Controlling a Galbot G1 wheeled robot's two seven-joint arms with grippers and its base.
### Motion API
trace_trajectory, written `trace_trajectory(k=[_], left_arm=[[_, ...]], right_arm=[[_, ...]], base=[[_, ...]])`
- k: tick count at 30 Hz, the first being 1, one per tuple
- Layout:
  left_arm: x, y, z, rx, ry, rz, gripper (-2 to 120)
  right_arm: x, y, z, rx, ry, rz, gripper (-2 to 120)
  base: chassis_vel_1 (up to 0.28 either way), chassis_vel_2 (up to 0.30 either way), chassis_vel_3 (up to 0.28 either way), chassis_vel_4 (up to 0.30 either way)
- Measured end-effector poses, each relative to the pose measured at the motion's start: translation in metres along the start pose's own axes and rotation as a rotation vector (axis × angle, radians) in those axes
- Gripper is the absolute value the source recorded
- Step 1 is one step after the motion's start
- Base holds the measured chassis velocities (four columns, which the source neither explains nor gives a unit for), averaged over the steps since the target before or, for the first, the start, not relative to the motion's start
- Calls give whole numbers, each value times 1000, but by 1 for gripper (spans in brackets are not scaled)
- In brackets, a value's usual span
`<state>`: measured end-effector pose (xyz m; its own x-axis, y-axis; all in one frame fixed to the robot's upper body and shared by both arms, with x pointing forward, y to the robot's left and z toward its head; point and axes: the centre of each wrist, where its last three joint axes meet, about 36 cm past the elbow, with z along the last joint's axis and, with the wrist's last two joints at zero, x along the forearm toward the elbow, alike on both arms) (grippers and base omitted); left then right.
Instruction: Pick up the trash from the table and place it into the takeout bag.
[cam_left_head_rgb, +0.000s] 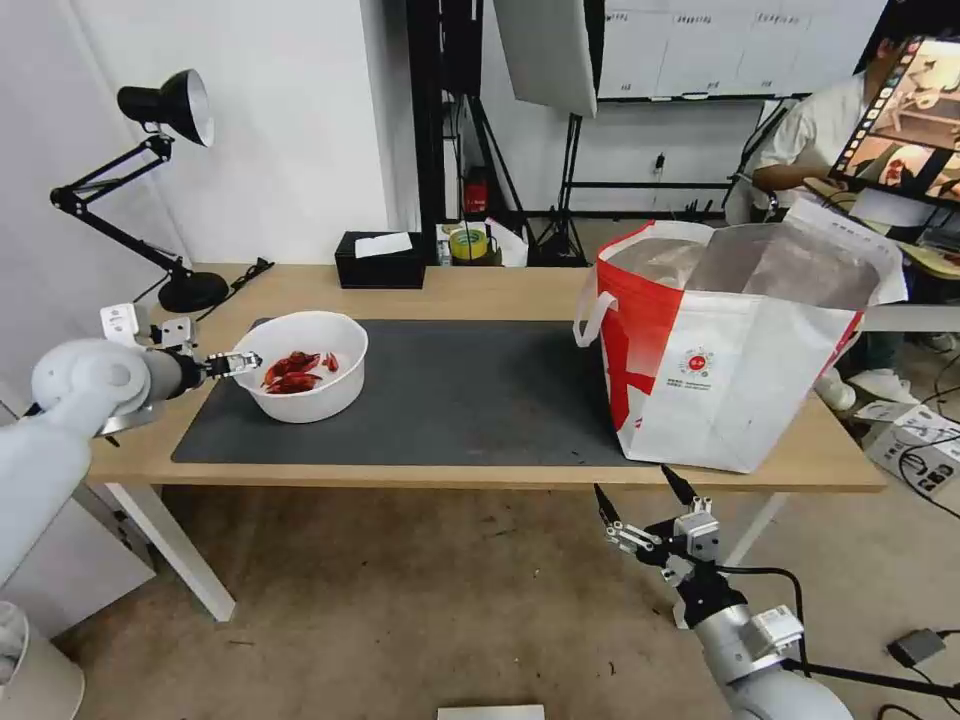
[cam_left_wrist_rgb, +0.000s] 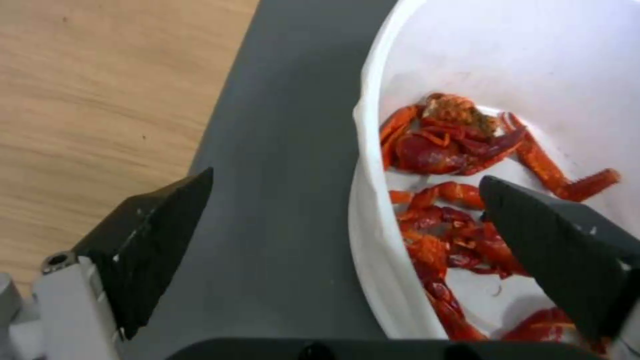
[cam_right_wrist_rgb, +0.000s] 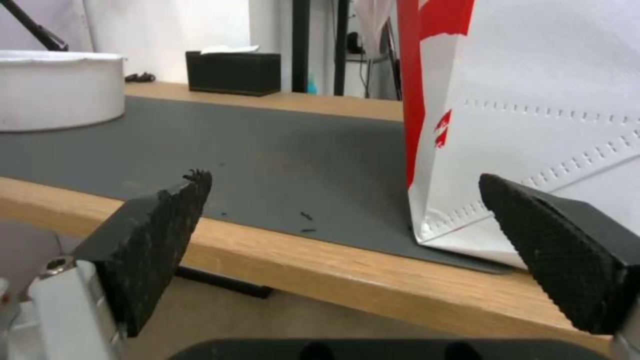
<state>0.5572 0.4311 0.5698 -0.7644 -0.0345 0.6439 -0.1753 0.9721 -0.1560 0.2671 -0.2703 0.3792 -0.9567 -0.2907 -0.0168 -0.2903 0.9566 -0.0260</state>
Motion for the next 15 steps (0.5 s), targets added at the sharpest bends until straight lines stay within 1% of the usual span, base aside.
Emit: trace_trajectory(k=[3, 4, 10, 13, 14, 15], left_arm=[[-5, -2, -2, 16, 12, -13, 100], [-9, -3, -4, 36, 24, -24, 100], [-14, -3, -7, 65, 42, -33, 100], [-15, -3, -6, 66, 48, -39, 99], [-15, -5, -5, 61, 51, -55, 98], [-15, -5, -5, 61, 51, -55, 98]], right_arm=[[0, 0, 0, 0, 0, 0, 100], [0, 0, 0, 0, 0, 0, 100], [0, 0, 0, 0, 0, 0, 100], [0, 0, 0, 0, 0, 0, 100], [0, 0, 0, 0, 0, 0, 100], [0, 0, 0, 0, 0, 0, 100]], base=[[0, 0, 0, 0], [0, 0, 0, 0], [0, 0, 0, 0], [0, 0, 0, 0], [0, 0, 0, 0], [0, 0, 0, 0]])
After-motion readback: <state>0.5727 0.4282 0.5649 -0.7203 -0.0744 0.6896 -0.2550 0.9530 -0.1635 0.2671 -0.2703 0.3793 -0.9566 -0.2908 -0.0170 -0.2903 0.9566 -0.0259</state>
